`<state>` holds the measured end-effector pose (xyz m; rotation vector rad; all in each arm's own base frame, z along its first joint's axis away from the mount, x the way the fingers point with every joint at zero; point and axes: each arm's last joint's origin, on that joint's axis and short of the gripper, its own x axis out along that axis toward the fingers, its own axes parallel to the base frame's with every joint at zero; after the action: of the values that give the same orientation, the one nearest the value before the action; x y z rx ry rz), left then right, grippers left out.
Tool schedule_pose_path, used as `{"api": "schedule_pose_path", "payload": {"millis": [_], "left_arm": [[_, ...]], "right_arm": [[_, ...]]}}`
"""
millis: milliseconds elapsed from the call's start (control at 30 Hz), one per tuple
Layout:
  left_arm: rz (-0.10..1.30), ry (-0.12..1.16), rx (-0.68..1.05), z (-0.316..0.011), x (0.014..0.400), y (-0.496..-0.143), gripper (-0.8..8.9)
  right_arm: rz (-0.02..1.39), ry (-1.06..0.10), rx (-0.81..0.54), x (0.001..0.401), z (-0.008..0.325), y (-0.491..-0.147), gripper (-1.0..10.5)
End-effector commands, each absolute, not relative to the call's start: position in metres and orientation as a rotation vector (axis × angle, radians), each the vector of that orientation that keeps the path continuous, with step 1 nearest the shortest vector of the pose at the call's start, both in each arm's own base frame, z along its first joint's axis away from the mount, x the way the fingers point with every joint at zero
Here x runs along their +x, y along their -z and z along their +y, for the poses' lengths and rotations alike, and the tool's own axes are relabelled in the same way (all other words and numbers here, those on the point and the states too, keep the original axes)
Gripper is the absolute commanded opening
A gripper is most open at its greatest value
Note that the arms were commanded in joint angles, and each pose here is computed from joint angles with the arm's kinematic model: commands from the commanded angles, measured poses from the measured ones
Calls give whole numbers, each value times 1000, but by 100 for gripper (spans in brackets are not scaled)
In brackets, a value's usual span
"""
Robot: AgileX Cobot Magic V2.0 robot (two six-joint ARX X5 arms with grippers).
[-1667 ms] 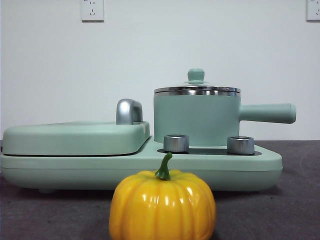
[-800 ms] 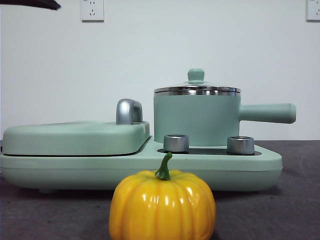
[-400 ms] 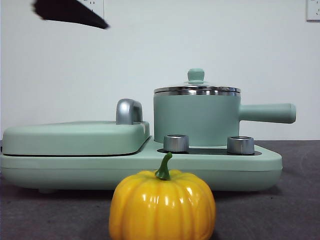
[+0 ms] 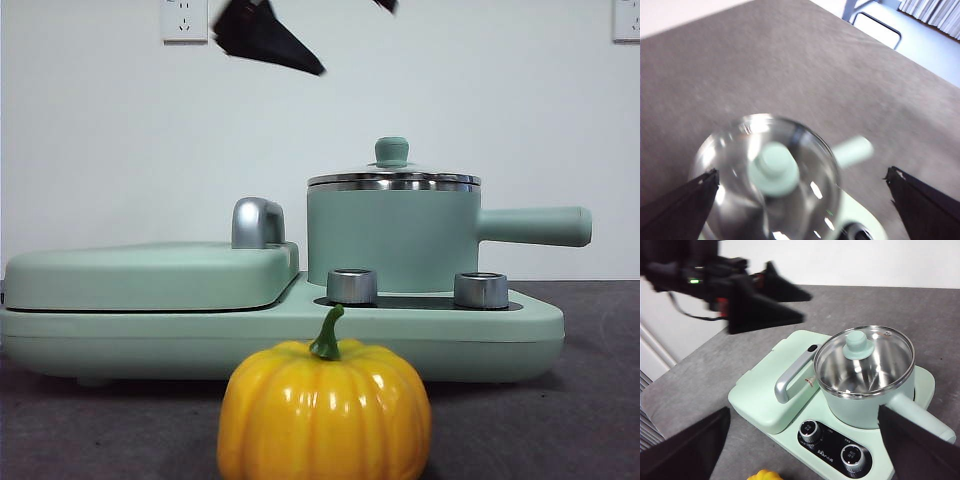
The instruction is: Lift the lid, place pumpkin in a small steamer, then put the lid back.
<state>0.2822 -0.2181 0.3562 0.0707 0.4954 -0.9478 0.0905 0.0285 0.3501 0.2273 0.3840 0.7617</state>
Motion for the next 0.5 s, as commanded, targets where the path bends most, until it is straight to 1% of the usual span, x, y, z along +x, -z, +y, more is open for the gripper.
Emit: {"api": "schedule_pose_path", "payload": {"millis": [33,300,433,500], "left_arm": [[454,952,110,-236,296,-348,554],[470,965,142,-259,316,-313,551],[474,976,183,-265,320,-301,499],[469,980,198,-267,322,-297,497]], "right_arm": [[370,-768,233,90,29,-355,469],[370,-768,234,90,29,-355,469],[371,-766,233,90,29,-355,470],[371,-766,234,90,29,-355,470]]}}
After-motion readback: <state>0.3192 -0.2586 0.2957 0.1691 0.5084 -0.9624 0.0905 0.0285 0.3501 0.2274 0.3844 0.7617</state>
